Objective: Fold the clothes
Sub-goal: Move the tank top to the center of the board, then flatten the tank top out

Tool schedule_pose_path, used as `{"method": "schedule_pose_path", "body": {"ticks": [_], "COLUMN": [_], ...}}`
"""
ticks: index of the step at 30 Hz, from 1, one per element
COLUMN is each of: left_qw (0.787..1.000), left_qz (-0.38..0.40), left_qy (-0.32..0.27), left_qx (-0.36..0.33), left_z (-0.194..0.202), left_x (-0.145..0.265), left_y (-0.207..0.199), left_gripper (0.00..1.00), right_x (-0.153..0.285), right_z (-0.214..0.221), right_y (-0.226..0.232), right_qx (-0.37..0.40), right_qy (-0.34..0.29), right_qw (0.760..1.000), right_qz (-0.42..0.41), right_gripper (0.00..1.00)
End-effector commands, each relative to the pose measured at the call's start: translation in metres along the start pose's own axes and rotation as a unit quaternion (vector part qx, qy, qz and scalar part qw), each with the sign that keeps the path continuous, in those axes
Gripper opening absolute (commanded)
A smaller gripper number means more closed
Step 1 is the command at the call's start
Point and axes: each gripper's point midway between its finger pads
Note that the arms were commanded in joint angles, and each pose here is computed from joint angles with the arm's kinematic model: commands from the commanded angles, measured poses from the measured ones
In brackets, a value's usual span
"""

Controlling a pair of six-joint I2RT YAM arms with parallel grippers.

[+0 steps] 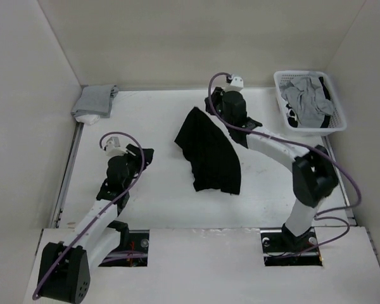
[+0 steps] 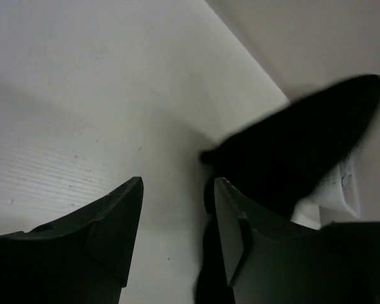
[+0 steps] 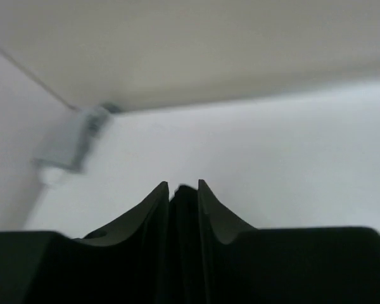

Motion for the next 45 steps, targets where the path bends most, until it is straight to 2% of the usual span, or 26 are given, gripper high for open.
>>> {"method": "schedule_pose_path", "body": {"ticks": [1,4,5,6,7,9,11,17,21,30,32,35,36,38,41,45], "left_qw": [0.998,0.991,0.985,0.98,0.971,0.958,0.944,0.927,0.929,0.927,0.926,0.928,0.931,0.942,0.961,0.979], "left_qz": [0.006,0.008,0.014,0.017,0.021,0.022,0.03,0.047,0.054,0.022,0.019,0.018,0.018,0.025,0.043,0.052], "left_qy": [0.055,0.103,0.132,0.148,0.176,0.213,0.244,0.271,0.278,0.287,0.288,0.284,0.279,0.254,0.196,0.133], "left_qx": [-0.039,-0.083,-0.112,-0.13,-0.161,-0.192,-0.222,-0.254,-0.238,-0.242,-0.243,-0.24,-0.235,-0.218,-0.192,-0.145], "left_z": [0.035,0.07,0.091,0.105,0.128,0.157,0.185,0.216,0.222,0.238,0.243,0.241,0.236,0.212,0.163,0.104], "left_x": [-0.002,0.0,0.003,0.005,0.01,0.021,0.034,0.044,0.042,0.023,0.02,0.02,0.019,0.019,0.022,0.028], "left_y": [-0.003,-0.006,-0.01,-0.013,-0.017,-0.02,-0.026,-0.039,-0.048,-0.043,-0.045,-0.048,-0.05,-0.062,-0.084,-0.094], "left_gripper": [0.41,0.32,0.3,0.28,0.26,0.25,0.25,0.35,0.41,0.38,0.3,0.08,0.05,0.02,0.01,0.01], "right_x": [-0.025,-0.007,0.002,0.013,0.031,0.055,0.073,0.123,0.146,0.164,0.167,0.171,0.172,0.176,0.178,0.174], "right_z": [-0.013,0.001,0.006,0.013,0.023,0.038,0.052,0.087,0.103,0.122,0.127,0.134,0.137,0.145,0.161,0.178], "right_y": [-0.03,-0.048,-0.055,-0.064,-0.078,-0.096,-0.104,-0.121,-0.132,-0.143,-0.148,-0.167,-0.172,-0.183,-0.195,-0.193], "right_qx": [-0.057,-0.048,-0.048,-0.046,-0.046,-0.05,-0.054,-0.064,-0.069,-0.085,-0.086,-0.092,-0.094,-0.099,-0.098,-0.098], "right_qy": [0.015,0.031,0.031,0.033,0.035,0.042,0.055,0.087,0.101,0.11,0.115,0.119,0.123,0.135,0.163,0.196], "right_qw": [0.998,0.998,0.997,0.997,0.996,0.994,0.992,0.989,0.986,0.984,0.982,0.977,0.975,0.969,0.961,0.954], "right_qz": [0.019,0.038,0.046,0.056,0.072,0.092,0.098,0.105,0.11,0.113,0.121,0.15,0.159,0.18,0.202,0.203], "right_gripper": [0.37,0.41,0.38,0.3,0.18,0.04,0.02,0.07,0.13,0.23,0.27,0.34,0.36,0.4,0.45,0.49]}}
Point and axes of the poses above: each gripper's point midway between its finger pads, its own x axis back along the fingers, its own y axis along the line the jaws close on, z = x × y, and after that the axes turned 2 degrees about -x, right-handed
